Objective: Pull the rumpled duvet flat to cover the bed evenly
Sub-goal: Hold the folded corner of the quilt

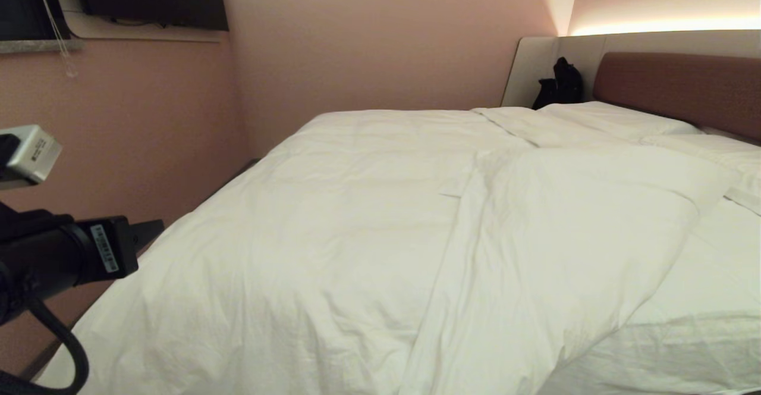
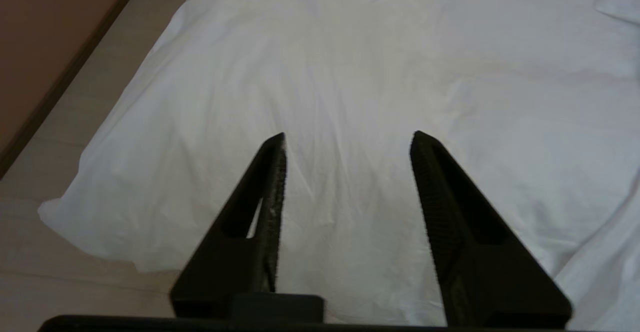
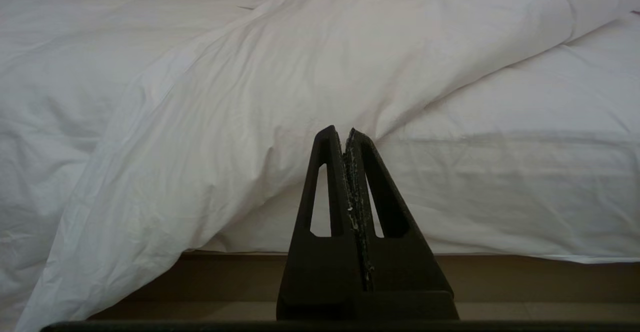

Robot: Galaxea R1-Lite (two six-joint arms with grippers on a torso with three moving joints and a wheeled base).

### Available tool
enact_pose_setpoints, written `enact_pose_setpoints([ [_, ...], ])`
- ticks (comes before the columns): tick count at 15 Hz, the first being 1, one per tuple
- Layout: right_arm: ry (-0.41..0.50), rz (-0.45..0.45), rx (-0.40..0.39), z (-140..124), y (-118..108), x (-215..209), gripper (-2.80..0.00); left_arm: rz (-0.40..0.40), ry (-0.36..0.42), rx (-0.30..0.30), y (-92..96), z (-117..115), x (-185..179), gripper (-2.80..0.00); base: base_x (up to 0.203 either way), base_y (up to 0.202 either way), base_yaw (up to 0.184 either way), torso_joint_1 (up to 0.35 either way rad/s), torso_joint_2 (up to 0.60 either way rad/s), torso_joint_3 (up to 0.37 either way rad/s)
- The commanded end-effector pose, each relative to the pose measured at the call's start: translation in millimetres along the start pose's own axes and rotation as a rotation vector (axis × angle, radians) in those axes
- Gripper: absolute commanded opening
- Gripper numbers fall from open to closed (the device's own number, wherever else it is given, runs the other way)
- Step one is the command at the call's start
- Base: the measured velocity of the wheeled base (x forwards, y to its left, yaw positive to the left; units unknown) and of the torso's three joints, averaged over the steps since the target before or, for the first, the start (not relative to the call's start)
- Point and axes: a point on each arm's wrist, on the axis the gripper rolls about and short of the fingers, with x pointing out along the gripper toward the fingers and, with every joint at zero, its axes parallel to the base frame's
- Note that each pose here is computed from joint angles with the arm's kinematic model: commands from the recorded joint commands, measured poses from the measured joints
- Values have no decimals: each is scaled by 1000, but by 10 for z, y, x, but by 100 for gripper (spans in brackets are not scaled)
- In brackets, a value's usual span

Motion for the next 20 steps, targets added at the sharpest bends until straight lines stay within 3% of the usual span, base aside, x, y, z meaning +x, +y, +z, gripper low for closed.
enact_pose_setpoints([
  [1,1,1,0,0,0,1,-280,-37,-41,9,8,-11,-182,-280,0,0,0,0,0,0],
  [9,1,1,-1,0,0,1,-280,-53,-184,63,266,-233,-772,-280,0,0,0,0,0,0],
  [15,1,1,0,0,0,1,-280,-75,-303,28,453,-373,-1218,-280,0,0,0,0,0,0],
  [20,1,1,-1,0,0,1,-280,-41,-319,23,536,-481,-1365,-280,0,0,0,0,0,0],
])
